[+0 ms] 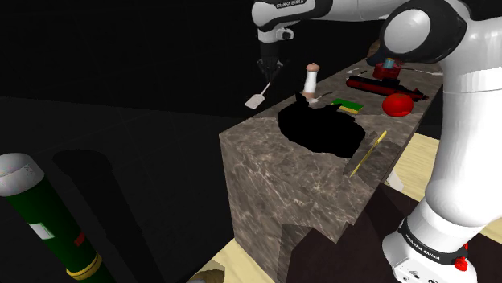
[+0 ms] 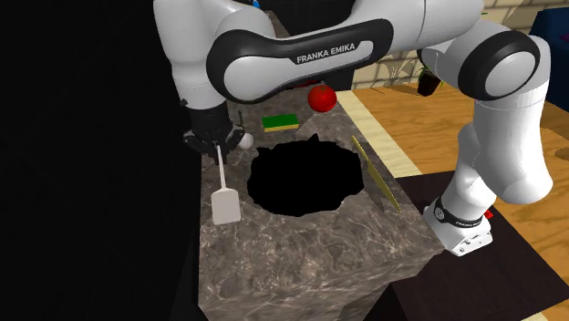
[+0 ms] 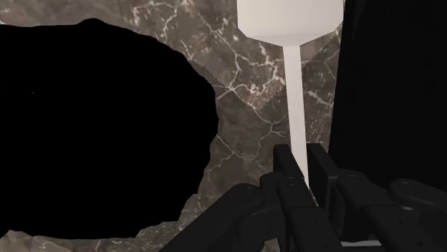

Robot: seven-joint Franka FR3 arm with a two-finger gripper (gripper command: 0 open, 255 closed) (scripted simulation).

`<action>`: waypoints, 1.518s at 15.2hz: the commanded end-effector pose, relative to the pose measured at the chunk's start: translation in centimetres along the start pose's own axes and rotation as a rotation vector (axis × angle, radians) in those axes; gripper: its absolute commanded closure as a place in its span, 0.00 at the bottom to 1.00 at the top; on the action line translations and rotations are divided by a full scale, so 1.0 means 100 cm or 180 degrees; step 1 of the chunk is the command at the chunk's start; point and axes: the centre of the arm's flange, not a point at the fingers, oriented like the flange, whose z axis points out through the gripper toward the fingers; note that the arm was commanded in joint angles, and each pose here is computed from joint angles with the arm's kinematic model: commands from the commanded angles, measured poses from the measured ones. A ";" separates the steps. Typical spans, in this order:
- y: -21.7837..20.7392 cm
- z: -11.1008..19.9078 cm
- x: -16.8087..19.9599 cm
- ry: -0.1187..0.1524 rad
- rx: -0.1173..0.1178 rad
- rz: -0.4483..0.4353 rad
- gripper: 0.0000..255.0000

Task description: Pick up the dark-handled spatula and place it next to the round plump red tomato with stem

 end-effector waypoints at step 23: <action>0.250 0.011 0.190 0.0001 0.0000 0.0001 1.00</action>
